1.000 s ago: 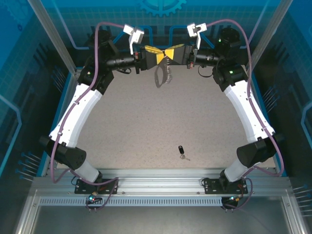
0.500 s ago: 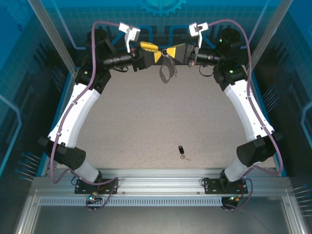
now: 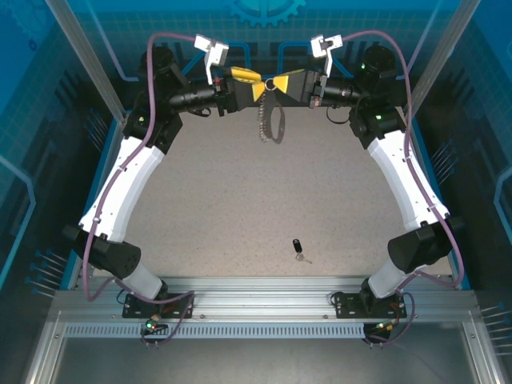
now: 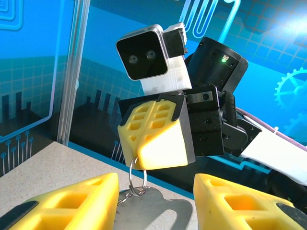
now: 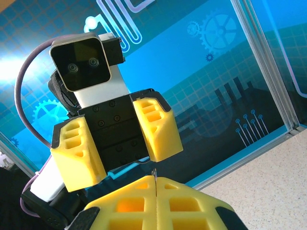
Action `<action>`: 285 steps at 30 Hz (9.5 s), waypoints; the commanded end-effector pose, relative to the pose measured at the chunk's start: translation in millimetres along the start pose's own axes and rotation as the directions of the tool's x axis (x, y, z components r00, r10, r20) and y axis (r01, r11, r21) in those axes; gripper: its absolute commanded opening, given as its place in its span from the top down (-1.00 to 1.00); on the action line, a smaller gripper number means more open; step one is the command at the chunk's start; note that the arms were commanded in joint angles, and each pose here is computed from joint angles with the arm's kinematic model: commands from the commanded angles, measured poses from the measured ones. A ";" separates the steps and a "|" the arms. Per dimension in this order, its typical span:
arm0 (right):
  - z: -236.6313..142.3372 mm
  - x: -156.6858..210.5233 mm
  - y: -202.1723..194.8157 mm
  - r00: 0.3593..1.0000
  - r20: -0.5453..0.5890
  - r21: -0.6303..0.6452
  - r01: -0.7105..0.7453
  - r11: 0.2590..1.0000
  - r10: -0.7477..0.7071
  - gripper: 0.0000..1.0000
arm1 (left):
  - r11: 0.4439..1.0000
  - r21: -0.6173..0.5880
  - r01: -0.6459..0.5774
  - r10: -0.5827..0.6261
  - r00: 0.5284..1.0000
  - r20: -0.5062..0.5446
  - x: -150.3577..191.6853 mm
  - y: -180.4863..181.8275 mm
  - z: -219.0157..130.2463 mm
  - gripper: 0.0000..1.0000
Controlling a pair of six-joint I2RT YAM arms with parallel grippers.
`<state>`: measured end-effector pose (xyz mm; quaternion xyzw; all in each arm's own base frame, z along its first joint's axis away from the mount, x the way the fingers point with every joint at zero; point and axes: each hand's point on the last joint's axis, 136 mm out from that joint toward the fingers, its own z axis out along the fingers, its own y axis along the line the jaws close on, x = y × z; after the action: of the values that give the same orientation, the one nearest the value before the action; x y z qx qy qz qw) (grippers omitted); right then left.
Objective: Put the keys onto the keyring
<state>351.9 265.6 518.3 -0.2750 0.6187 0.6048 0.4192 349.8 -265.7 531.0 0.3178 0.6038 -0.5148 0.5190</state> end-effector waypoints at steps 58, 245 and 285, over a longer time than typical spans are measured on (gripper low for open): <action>13.9 -7.2 19.1 1.000 0.021 -0.050 0.019 0.999 -0.018 1.00 | 0.999 0.049 0.004 -0.006 0.999 0.033 8.2 1.5 0.7 0.58; -88.8 203.4 -89.6 0.906 0.004 0.605 -0.339 0.721 0.424 1.00 | 0.943 -0.321 -0.089 0.097 0.995 0.008 71.0 17.6 -22.3 1.00; -47.1 44.6 59.1 0.998 0.051 0.161 0.036 0.986 -0.044 1.00 | 0.963 -0.109 -0.245 0.236 0.968 -0.085 47.6 -51.8 12.5 1.00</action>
<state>282.6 234.2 491.0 -0.2225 0.6599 0.5633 0.4447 308.2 -297.4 484.6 0.3563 0.6334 -0.3952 0.5618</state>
